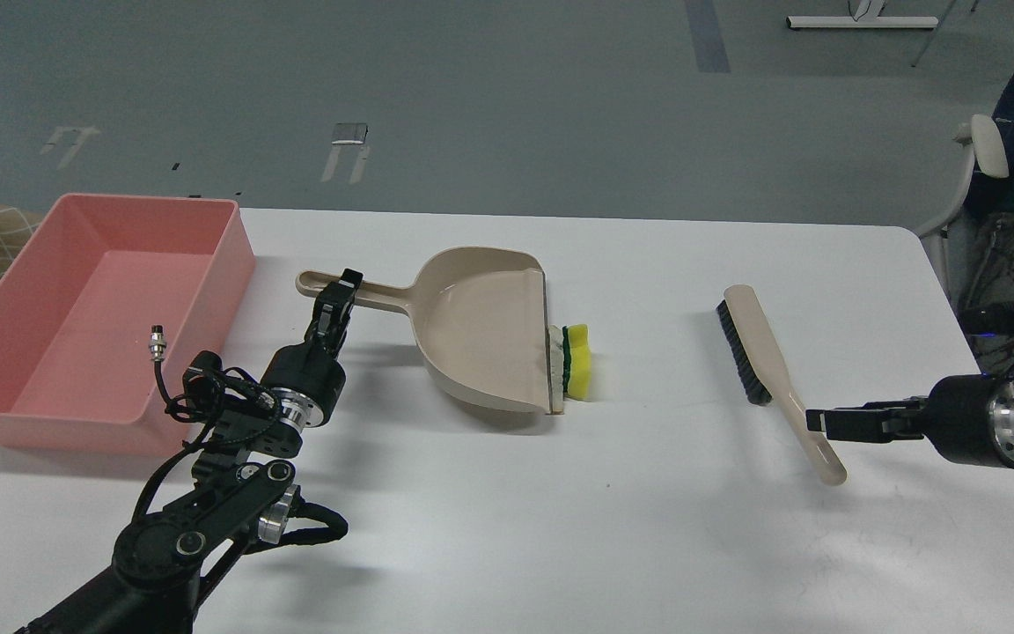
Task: Sweep and dump garbage into bin
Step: 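Grasp the wooden brush handle with the right gripper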
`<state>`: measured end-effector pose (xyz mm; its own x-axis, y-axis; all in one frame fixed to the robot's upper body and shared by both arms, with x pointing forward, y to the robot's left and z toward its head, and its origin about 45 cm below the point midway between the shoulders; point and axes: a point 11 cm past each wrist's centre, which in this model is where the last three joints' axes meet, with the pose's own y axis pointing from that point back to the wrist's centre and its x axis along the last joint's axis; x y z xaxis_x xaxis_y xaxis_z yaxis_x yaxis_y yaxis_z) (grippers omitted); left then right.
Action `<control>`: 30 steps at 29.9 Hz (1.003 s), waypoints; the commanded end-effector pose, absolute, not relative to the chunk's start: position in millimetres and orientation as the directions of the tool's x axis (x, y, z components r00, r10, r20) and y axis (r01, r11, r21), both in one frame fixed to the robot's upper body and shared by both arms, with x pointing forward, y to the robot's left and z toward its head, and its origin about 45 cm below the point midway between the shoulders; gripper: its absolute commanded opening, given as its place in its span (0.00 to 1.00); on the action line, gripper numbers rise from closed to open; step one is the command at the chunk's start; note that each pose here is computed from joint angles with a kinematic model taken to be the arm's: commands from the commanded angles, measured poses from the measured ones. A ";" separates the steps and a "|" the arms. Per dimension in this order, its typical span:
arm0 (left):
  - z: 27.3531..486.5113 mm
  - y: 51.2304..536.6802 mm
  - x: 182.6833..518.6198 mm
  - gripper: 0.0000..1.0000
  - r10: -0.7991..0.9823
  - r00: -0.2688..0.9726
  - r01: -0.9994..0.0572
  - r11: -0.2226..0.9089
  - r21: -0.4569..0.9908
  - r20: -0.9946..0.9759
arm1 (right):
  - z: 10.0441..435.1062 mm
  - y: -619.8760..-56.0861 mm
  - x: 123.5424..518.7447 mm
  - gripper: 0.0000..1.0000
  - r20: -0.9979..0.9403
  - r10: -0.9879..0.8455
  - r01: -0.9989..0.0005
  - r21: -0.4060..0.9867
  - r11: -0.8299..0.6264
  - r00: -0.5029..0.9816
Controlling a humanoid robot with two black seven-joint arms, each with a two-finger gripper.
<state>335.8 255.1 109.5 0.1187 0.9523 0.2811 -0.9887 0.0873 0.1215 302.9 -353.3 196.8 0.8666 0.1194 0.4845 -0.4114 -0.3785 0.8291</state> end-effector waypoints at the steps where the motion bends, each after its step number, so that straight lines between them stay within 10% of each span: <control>1: 111.2 254.1 336.1 0.00 0.953 0.120 -0.989 0.090 0.117 0.279 | 192.0 -352.6 299.7 0.87 0.474 0.121 -0.401 0.834 -0.380 0.872; 30: 113.0 255.7 337.0 0.00 0.952 0.118 -0.990 0.090 0.109 0.282 | 180.2 -351.1 292.1 0.30 0.448 0.120 -0.381 0.850 -0.364 0.886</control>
<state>337.0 255.5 113.0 0.1176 0.9522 0.2819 -0.9899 0.0899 0.1092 291.6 -350.4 180.1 0.8860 0.1213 0.4475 -0.3771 -0.3729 0.8478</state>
